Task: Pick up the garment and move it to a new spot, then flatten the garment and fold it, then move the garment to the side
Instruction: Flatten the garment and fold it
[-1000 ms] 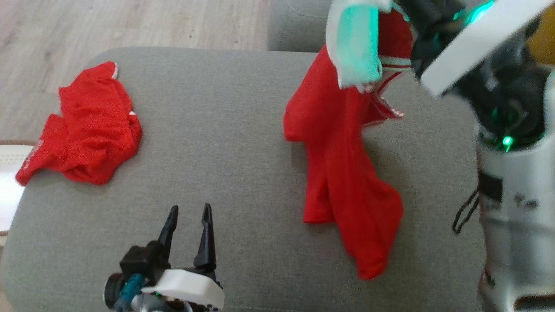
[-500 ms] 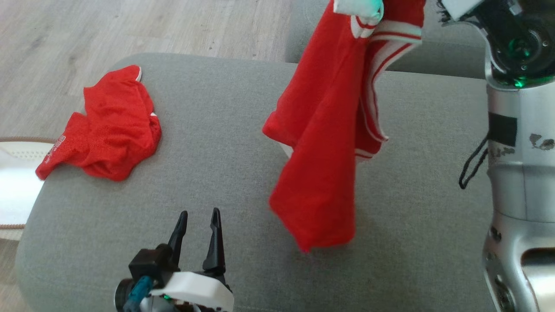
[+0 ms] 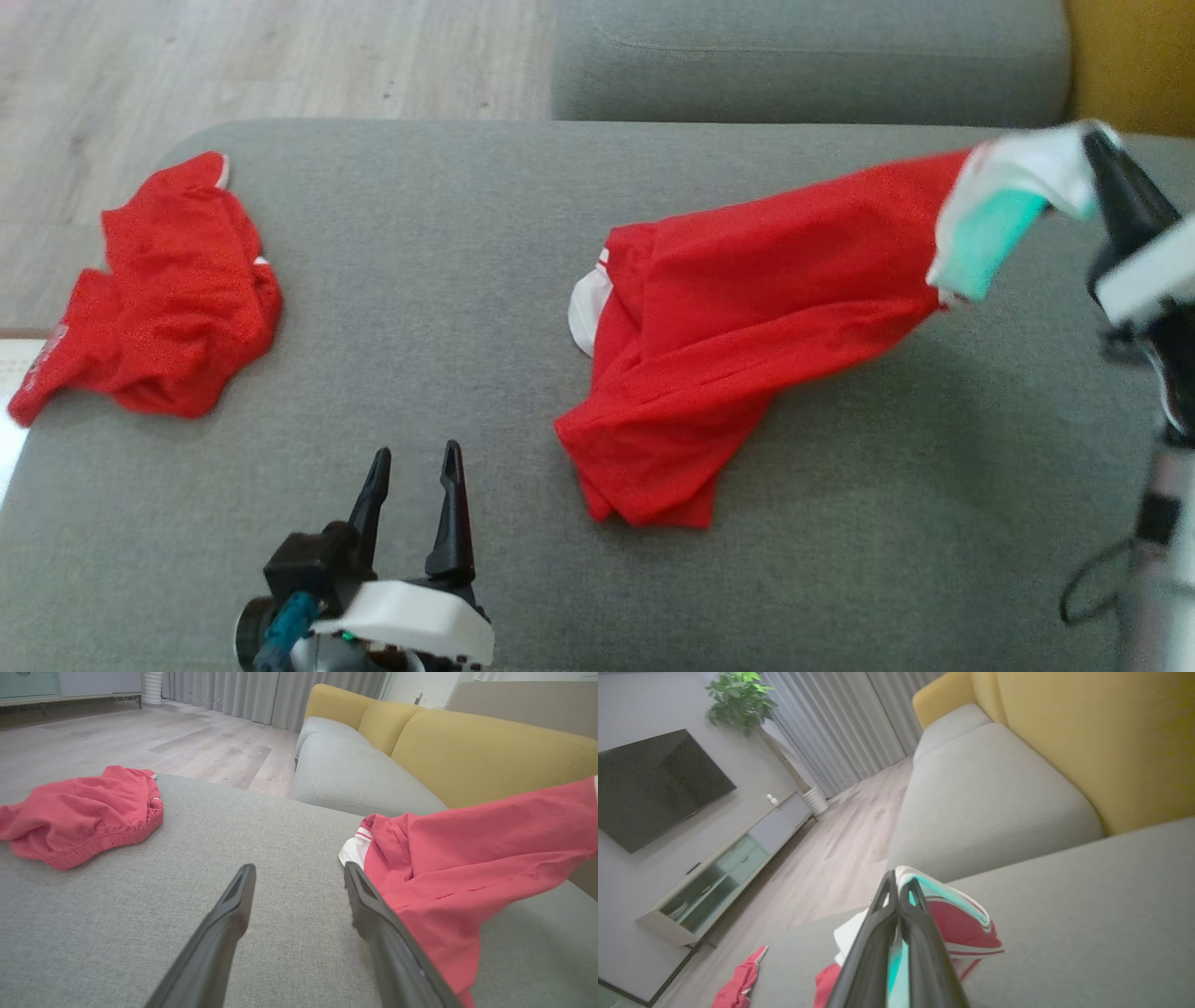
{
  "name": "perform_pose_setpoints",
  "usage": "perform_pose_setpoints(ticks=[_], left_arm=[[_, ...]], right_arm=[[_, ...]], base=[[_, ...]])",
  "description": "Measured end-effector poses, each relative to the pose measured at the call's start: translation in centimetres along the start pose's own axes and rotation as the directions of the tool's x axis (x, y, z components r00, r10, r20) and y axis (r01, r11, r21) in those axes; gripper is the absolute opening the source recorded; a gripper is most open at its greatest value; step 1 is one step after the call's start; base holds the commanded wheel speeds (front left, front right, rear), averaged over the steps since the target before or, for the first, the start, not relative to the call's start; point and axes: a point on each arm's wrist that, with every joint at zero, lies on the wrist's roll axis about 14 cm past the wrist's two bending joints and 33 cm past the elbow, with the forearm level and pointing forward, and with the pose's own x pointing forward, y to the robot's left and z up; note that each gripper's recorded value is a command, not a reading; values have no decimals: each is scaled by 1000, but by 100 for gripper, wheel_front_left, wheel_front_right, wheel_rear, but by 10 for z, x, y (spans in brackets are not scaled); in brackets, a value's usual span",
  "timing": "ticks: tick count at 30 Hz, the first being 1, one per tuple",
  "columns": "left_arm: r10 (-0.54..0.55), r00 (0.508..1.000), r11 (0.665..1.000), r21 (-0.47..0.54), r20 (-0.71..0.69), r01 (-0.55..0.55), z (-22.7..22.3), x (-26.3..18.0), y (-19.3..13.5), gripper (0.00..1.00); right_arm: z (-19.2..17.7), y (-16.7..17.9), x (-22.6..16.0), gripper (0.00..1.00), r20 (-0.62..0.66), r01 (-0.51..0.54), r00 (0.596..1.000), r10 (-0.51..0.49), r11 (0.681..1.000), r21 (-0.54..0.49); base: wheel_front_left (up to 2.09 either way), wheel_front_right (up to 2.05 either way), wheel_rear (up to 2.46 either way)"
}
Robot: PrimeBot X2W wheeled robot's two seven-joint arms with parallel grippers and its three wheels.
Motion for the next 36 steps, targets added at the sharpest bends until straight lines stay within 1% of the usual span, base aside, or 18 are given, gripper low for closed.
perform_pose_setpoints(ticks=[3, 5, 9, 12, 16, 17, 19, 21, 23, 27, 28, 30, 33, 36], left_arm=[[-15, 1000, 1000, 2, -10, 15, -3, 3, -4, 100], [-26, 1000, 1000, 10, -15, 27, -5, 6, -7, 100], [-61, 998, 998, 15, -31, 61, -10, 11, -15, 100], [-83, 996, 996, 23, -39, 84, -12, 14, -21, 100], [-92, 995, 995, 28, -42, 93, -14, 18, -23, 100], [-95, 995, 995, 28, -40, 97, -13, 20, -24, 100], [-101, 994, 994, 28, -36, 102, -12, 23, -26, 100], [-103, 994, 994, 28, -39, 104, -13, 23, -27, 100], [-104, 994, 994, 28, -41, 105, -13, 23, -27, 100], [-106, 993, 994, 29, -44, 108, -14, 23, -27, 100], [-107, 993, 994, 30, -43, 109, -14, 23, -28, 100], [-107, 993, 994, 30, -44, 109, -14, 23, -28, 100], [-111, 993, 993, 38, -41, 113, -14, 23, -28, 100], [-113, 993, 993, 38, -38, 114, -13, 22, -28, 100]], right_arm=[[-14, -39, -19, 0, -15, 110, 994, -110, 993, 33], [-27, -63, -33, 0, -38, 182, 983, -180, 982, 54], [-53, -110, -56, 0, -98, 324, 944, -315, 941, 95], [-68, -132, -66, 0, -143, 406, 907, -395, 912, 61], [-88, -146, -69, 0, -195, 460, 869, -454, 888, -19], [-92, -147, -69, 35, -201, 465, 862, -466, 884, -52], [-97, -145, -66, 100, -207, 457, 856, -474, 881, -126], [-99, -144, -63, 100, -206, 436, 857, -473, 877, -201], [-92, -146, -63, 100, -169, 430, 861, -479, 864, -261], [-80, -153, -69, 100, -96, 417, 863, -496, 807, -419], [-77, -153, -70, 100, -80, 413, 866, -493, 797, -440], [-69, -147, -68, 100, -25, 405, 885, -465, 795, -451], [-52, -129, -63, 100, 76, 383, 915, -396, 793, -474], [-37, -111, -62, 100, 171, 364, 931, -323, 786, -500]], base=[[0, 0, 0], [0, 0, 0], [0, 0, 0], [0, 0, 0], [0, 0, 0], [0, 0, 0], [0, 0, 0], [0, 0, 0], [0, 0, 0], [0, 0, 0], [0, 0, 0], [0, 0, 0], [0, 0, 0], [0, 0, 0]])
